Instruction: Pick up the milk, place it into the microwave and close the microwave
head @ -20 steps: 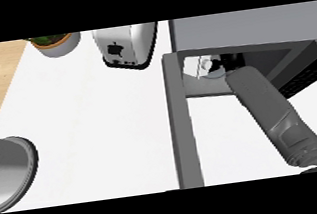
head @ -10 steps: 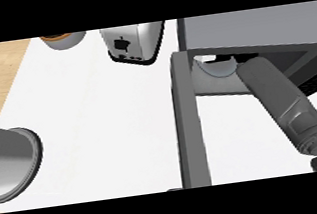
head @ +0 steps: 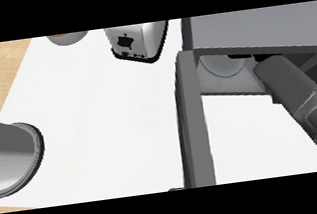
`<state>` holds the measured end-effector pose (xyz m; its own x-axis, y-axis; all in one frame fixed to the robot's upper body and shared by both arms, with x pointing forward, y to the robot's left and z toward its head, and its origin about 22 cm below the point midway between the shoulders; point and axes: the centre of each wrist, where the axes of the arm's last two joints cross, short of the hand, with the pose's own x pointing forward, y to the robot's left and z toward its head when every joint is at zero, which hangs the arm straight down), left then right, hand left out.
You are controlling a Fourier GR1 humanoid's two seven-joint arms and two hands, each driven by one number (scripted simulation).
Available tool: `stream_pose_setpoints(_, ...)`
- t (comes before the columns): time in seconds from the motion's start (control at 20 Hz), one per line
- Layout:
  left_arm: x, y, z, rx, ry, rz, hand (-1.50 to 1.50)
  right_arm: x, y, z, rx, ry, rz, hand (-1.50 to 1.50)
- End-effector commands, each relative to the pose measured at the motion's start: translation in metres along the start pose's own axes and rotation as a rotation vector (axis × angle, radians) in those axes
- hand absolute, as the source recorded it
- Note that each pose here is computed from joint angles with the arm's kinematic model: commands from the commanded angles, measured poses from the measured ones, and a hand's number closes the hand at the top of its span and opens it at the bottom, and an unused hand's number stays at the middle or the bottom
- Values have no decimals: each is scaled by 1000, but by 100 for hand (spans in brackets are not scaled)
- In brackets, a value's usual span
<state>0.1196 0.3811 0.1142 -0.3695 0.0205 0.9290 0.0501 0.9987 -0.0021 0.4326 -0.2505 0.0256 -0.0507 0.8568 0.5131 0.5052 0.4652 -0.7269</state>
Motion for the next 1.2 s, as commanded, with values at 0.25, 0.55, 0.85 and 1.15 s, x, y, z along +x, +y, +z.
stream_pose_setpoints(0.25,-6,-3,-7,-8,19,-30,-150,16,2,-8,16,-96,-1,-150)
stream_pose_setpoints(0.55,-13,-4,-15,-79,42,-28,-150,31,-2,-20,80,-161,-102,-150)
stream_pose_setpoints(0.85,-23,-5,-18,-138,42,5,-150,25,7,-6,161,-141,-259,-150)
stream_pose_setpoints(1.15,-30,-18,-31,-239,25,26,-150,35,15,-1,175,-122,-462,-150)
